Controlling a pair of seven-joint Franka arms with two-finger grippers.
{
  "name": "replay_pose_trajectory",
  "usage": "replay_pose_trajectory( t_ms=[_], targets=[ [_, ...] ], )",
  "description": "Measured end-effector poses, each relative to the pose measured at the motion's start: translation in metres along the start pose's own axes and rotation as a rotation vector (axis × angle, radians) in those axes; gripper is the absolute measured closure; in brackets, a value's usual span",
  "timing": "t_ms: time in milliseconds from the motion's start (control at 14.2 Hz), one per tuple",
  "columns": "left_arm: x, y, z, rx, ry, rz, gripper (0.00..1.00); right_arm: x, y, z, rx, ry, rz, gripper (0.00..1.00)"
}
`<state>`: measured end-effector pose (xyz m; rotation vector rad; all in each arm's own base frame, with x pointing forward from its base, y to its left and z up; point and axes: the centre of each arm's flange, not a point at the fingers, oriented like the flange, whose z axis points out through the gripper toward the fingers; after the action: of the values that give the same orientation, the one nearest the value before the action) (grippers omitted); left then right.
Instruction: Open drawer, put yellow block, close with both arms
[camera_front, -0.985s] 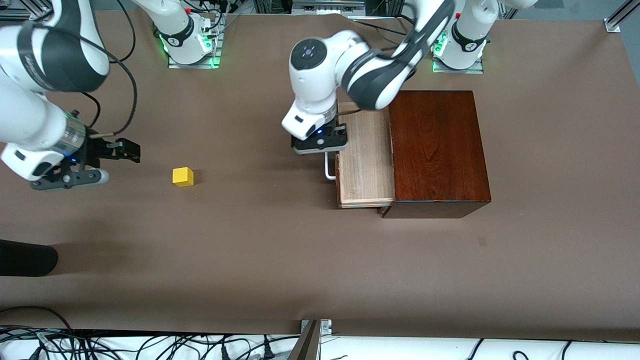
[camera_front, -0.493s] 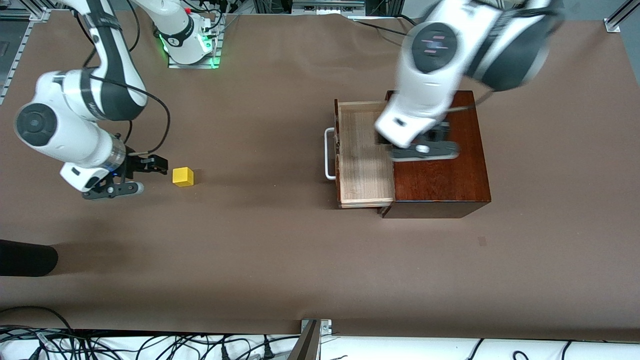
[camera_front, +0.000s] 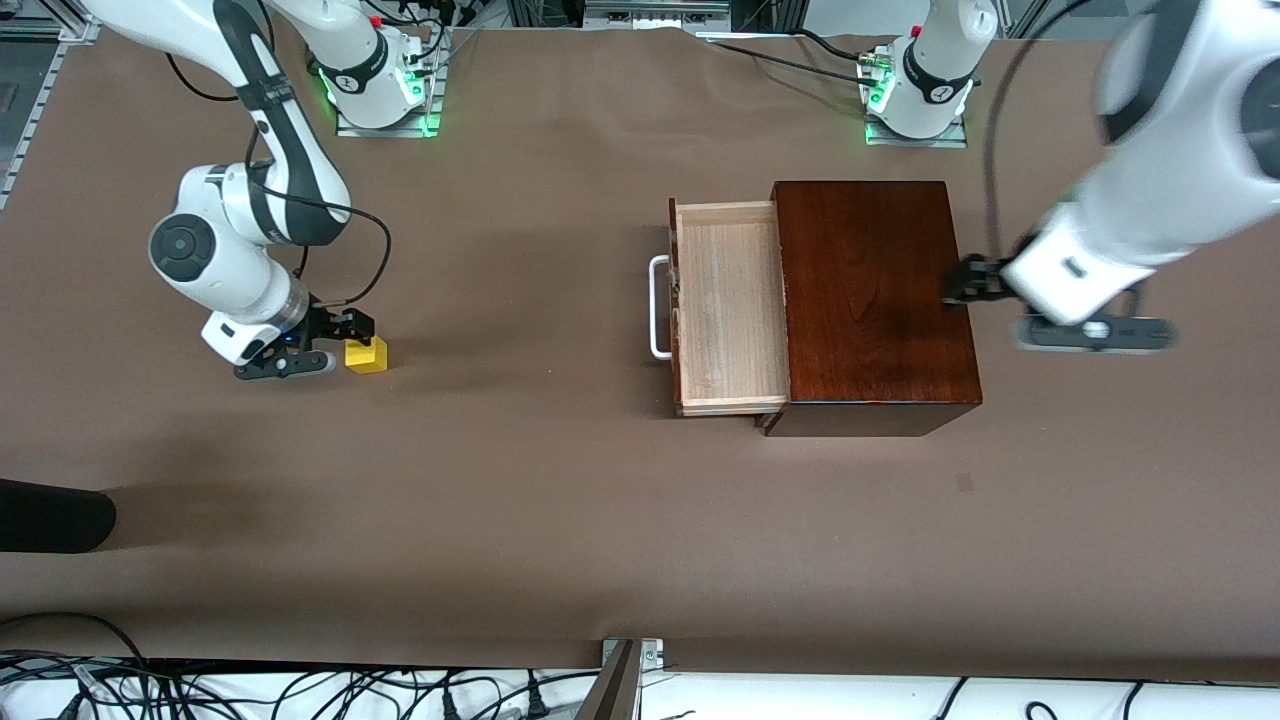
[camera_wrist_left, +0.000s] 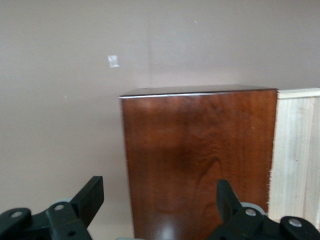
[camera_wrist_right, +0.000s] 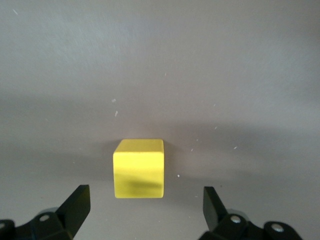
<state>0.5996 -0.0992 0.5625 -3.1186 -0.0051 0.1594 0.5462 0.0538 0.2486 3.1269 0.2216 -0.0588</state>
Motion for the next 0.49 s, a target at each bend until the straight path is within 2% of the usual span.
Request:
replay_pose_trajectory(
  t_ms=[141, 352, 493],
  targets=[
    [-0.013, -0.032, 0.000, 0.001, 0.048, -0.046, 0.00, -0.001, 0.000, 0.013, -0.002, 0.005, 0.002, 0.00],
    [-0.044, -0.055, 0.005, 0.008, 0.044, -0.080, 0.00, -0.001, 0.001, 0.029, 0.001, 0.017, 0.011, 0.00],
    [-0.049, -0.054, 0.001, 0.008, 0.051, -0.077, 0.00, 0.000, 0.001, 0.038, 0.008, 0.022, 0.025, 0.00]
  ],
)
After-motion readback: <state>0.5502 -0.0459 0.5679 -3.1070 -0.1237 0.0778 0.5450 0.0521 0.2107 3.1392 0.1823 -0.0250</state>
